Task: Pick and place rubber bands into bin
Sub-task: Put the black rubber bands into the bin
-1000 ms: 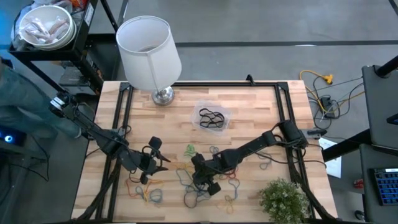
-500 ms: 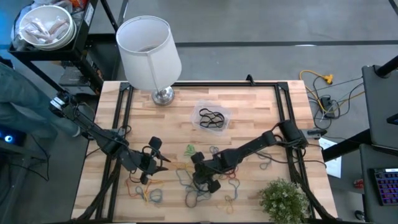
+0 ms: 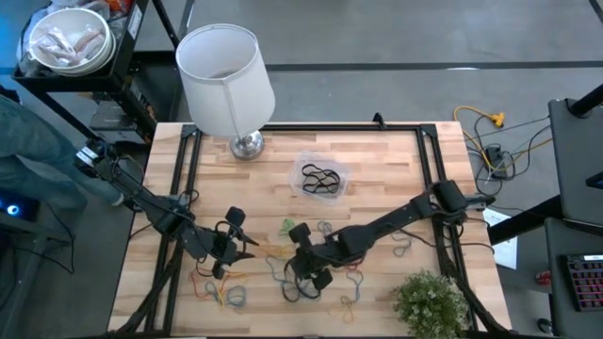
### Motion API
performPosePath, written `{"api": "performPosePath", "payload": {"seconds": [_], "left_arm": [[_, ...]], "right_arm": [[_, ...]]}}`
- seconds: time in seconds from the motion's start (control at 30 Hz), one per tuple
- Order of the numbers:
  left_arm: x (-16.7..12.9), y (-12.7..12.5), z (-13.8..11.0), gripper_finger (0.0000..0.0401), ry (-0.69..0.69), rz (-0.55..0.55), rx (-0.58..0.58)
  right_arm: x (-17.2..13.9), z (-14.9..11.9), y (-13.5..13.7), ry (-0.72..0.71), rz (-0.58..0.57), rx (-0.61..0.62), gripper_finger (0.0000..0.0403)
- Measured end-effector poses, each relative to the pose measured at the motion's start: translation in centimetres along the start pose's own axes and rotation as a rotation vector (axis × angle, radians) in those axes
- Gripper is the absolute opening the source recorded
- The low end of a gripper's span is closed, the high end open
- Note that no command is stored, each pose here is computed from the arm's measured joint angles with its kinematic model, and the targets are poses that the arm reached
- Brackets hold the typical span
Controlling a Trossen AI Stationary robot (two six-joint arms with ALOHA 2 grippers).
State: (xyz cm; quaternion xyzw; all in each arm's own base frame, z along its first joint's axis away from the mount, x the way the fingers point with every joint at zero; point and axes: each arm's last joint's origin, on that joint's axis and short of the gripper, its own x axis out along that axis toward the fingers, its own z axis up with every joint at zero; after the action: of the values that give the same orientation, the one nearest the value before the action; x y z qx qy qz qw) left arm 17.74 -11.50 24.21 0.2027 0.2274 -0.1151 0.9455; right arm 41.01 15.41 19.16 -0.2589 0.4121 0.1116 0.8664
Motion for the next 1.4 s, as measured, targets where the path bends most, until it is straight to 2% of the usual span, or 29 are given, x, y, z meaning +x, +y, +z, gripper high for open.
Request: {"api": "performPosePath", "payload": {"seconds": [0.13,0.3,0.57,0.8,1.03,1.2,1.4], "left_arm": [[0.0,0.0,0.0,0.0139,0.001,0.0,0.0],[0.0,0.0,0.0,0.0139,0.001,0.0,0.0],[0.0,0.0,0.0,0.0139,0.0,0.001,0.0],[0.0,0.0,0.0,0.0139,-0.001,0.002,-0.001],[0.0,0.0,0.0,0.0139,-0.001,0.002,-0.001],[0.0,0.0,0.0,0.0139,0.002,0.001,0.001],[0.0,0.0,0.0,0.0139,0.002,0.001,0.001]], "right_arm": [[-2.4,0.9,0.1,-0.029,-0.071,-0.026,0.0008],[-5.9,2.0,0.0,-0.055,-0.249,-0.056,0.0008],[-9.2,2.2,-2.3,-0.024,-0.516,-0.06,0.0008],[-9.1,0.9,-6.6,0.077,-0.69,0.005,0.0008],[-7.9,-1.9,-12.7,0.153,-0.78,0.197,0.0008],[-6.9,-4.7,-15.6,0.193,-0.783,0.316,0.0008],[-5.5,-7.8,-16.6,0.247,-0.764,0.41,0.0008]]}}
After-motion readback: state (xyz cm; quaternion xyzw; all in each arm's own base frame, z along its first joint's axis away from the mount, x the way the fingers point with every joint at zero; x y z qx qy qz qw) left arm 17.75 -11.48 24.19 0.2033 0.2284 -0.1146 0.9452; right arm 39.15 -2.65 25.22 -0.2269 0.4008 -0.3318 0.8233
